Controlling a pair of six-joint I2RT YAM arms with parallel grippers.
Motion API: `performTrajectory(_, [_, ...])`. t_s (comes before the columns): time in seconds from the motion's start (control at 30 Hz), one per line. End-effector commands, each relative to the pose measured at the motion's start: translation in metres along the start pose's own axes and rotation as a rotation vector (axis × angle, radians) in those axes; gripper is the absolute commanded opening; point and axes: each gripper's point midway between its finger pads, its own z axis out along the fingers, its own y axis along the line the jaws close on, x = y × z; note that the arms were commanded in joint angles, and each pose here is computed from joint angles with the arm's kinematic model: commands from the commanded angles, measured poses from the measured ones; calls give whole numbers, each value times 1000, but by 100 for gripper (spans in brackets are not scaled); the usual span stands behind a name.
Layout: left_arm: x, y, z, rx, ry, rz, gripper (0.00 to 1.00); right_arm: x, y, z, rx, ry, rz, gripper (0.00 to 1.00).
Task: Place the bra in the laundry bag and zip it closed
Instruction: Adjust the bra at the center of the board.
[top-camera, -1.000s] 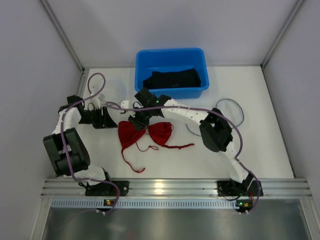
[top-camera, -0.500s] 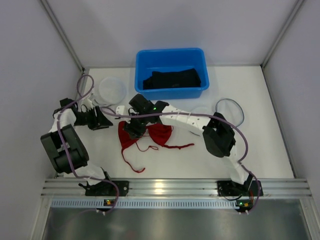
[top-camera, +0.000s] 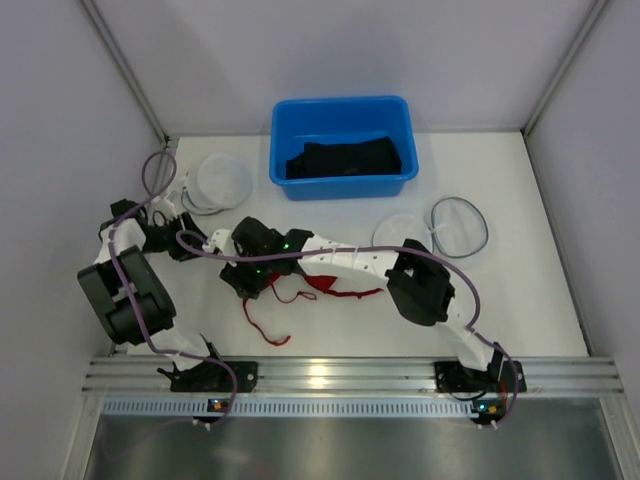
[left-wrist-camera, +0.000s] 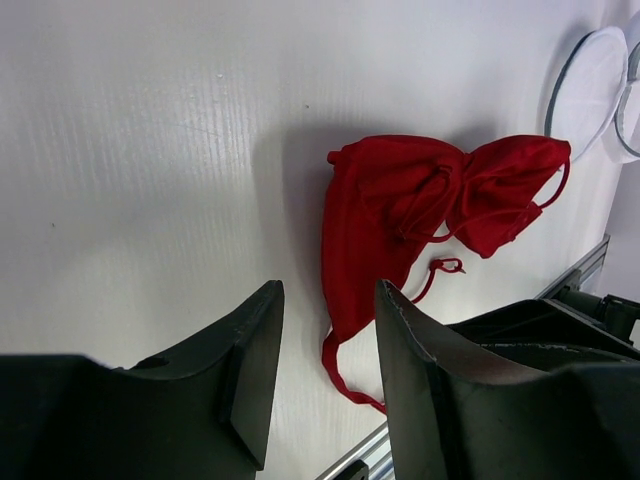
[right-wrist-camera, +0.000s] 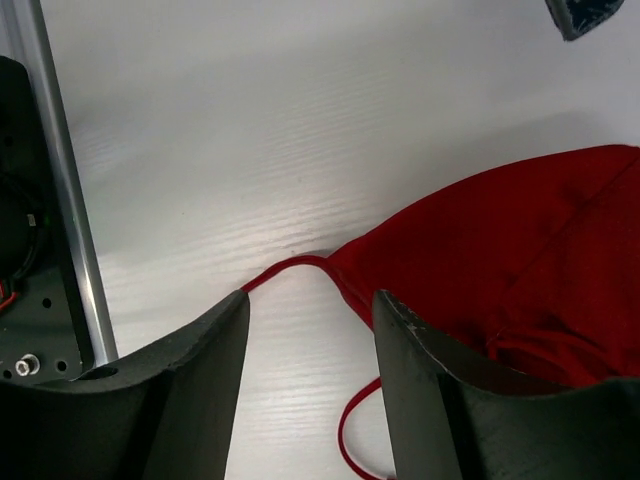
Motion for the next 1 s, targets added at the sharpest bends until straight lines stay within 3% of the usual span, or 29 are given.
performTrajectory(0.0, [-17, 3, -4, 8, -47, 16, 47, -20, 1, 8, 38, -66, 48, 53])
performTrajectory(0.1, [-19, 4, -7, -3, -56, 20, 47, -4, 13, 1, -32, -47, 57, 49])
performTrajectory(0.23, [-20, 4, -7, -4, -58, 34, 48, 1, 42, -34, -137, -72, 38, 50])
performTrajectory(0.4, [-21, 6, -7, -8, -59, 34, 48, 55, 75, -46, -260, 36, 10, 60])
performTrajectory(0.5, [-20, 6, -8, -9, -59, 34, 48, 47, 83, -52, -276, 17, -20, 67])
performTrajectory(0.6, [-20, 8, -6, -9, -53, 21, 48, 30, 89, -43, -282, 16, -37, 69])
performTrajectory(0.83, [-17, 10, -6, -24, -54, 20, 48, 50, 82, -1, -226, 109, -12, 68])
performTrajectory(0.97, [-16, 11, -5, -25, -52, 19, 48, 47, 72, 12, -190, 98, -10, 65])
